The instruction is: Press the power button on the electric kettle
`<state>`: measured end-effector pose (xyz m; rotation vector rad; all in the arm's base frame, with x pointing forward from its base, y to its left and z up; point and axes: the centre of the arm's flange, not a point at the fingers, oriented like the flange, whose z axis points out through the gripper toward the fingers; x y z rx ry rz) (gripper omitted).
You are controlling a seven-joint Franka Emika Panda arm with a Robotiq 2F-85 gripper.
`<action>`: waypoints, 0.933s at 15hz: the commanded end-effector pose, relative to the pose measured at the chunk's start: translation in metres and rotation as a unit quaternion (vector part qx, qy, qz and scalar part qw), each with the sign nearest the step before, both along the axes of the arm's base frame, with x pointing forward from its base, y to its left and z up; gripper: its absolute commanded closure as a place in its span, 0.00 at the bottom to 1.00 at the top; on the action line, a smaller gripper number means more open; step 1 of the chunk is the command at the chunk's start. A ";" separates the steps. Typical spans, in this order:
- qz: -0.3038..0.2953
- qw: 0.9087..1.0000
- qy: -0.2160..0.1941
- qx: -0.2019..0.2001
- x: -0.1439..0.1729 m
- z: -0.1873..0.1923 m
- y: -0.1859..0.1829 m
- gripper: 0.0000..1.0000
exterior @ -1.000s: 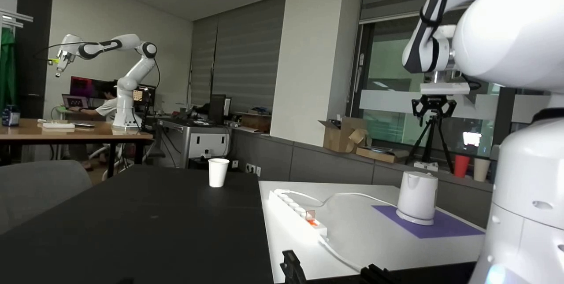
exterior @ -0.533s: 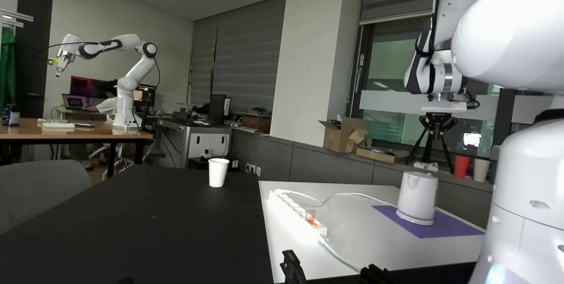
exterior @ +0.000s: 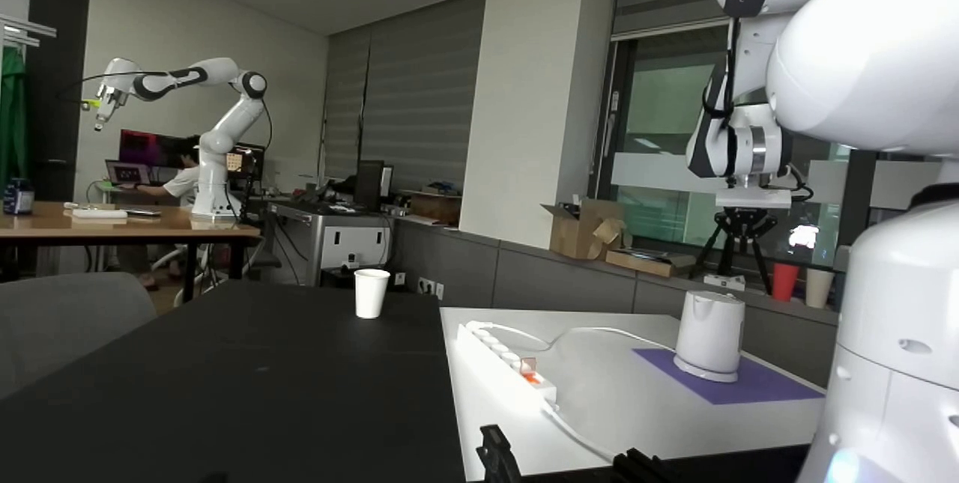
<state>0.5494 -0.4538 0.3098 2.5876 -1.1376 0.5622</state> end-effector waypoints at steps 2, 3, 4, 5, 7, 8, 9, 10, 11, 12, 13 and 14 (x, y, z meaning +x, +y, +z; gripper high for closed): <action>0.000 1.000 -0.001 0.000 0.000 0.001 0.000 0.99; 0.000 1.000 -0.001 0.000 0.000 0.001 0.000 0.99; 0.000 1.000 -0.001 0.000 0.000 0.001 0.000 0.99; -0.005 1.000 0.009 -0.005 0.003 -0.005 -0.002 1.00; -0.011 1.000 0.012 -0.012 0.007 -0.022 -0.008 1.00; -0.012 1.000 0.007 -0.017 0.006 -0.032 -0.010 1.00; -0.010 1.000 0.007 -0.019 0.006 -0.040 -0.011 1.00; -0.008 1.000 0.001 -0.024 0.005 -0.050 -0.010 1.00; -0.007 0.999 -0.006 -0.032 0.005 -0.059 -0.010 1.00; -0.005 0.999 -0.008 -0.038 0.006 -0.067 -0.011 1.00; -0.004 0.999 -0.015 -0.045 0.006 -0.075 -0.011 1.00; -0.003 0.999 -0.022 -0.048 0.006 -0.083 -0.011 1.00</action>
